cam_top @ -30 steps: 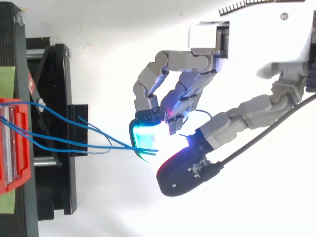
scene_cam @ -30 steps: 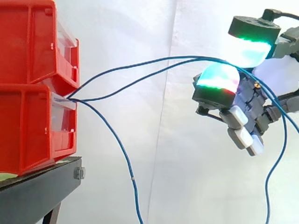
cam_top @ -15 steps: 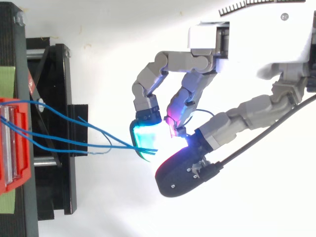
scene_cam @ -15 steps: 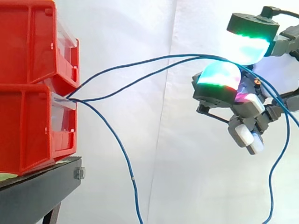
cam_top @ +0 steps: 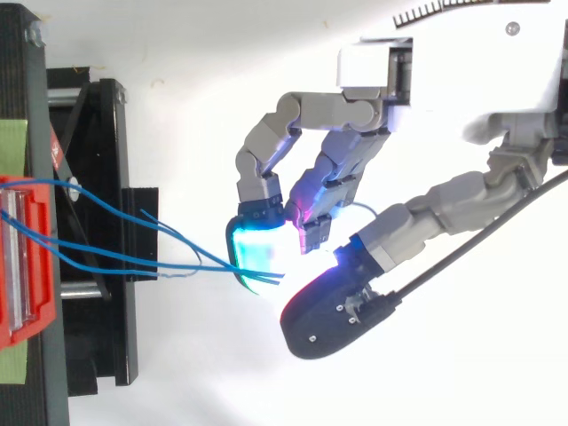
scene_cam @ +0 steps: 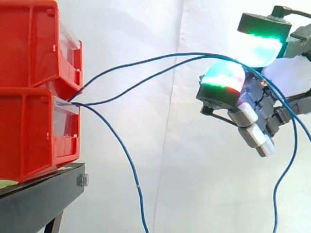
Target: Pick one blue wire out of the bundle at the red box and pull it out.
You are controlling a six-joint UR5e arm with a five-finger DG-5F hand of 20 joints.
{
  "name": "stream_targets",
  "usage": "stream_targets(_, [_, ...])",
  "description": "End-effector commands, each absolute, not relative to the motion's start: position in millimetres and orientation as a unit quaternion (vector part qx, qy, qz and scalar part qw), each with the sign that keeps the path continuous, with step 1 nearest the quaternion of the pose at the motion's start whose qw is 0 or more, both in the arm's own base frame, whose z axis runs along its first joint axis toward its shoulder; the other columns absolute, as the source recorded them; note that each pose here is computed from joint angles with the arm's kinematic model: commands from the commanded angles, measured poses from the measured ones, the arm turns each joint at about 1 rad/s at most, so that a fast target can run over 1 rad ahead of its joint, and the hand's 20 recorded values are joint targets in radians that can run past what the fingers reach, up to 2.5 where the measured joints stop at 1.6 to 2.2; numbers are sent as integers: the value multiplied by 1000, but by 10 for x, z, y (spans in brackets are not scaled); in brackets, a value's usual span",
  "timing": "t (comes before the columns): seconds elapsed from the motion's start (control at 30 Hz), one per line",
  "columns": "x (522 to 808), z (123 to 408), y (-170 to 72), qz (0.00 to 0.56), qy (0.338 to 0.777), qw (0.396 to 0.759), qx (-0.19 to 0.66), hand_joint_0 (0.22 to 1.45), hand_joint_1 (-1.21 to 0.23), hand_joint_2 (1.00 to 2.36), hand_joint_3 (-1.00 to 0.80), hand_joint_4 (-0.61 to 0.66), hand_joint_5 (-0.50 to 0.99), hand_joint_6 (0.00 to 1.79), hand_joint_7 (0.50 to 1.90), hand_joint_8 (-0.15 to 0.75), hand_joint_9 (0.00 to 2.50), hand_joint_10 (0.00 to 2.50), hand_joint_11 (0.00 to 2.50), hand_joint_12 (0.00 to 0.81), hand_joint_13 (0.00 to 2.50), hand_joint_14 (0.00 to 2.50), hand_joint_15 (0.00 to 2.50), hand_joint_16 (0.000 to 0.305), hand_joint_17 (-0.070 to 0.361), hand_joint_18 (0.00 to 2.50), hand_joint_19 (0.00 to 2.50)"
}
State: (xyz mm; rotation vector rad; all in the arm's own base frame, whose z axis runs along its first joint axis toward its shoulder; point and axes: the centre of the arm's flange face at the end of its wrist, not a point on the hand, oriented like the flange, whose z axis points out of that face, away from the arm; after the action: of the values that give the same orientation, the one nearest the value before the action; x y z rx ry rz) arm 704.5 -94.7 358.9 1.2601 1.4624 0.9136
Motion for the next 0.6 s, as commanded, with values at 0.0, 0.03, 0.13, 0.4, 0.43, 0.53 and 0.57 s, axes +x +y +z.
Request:
stream_targets(0.0, [7044,3576,-944,374,601,481,517,820,-879,1000,-491,53,-246,972,836,230,819,10,681,384,896,18,492,49,109,825,417])
stream_targets(0.03, [7044,3576,-944,374,601,481,517,819,-877,1000,-498,48,-247,970,826,229,815,10,681,383,891,18,495,48,108,821,413])
stream_targets(0.13, [7042,3587,-933,375,601,481,516,782,-876,1000,-500,60,-247,967,800,229,813,13,688,385,893,19,496,48,108,837,401])
stream_targets(0.4, [7044,3576,-941,375,602,480,516,649,-815,1000,-500,94,-229,950,845,269,895,14,707,405,899,21,520,51,114,814,475])
stream_targets(0.43, [7044,3576,-941,375,602,480,516,616,-781,1000,-500,105,-217,943,873,281,926,15,706,406,901,20,520,52,116,809,484])
stream_targets(0.53, [7046,3583,-941,376,601,480,516,563,-686,1000,-500,121,-188,929,917,301,1007,13,716,425,912,19,542,54,121,799,528])
stream_targets(0.57, [7043,3594,-941,376,601,481,516,555,-671,1000,-500,120,-182,927,931,303,1020,15,723,427,913,19,541,54,122,799,525])
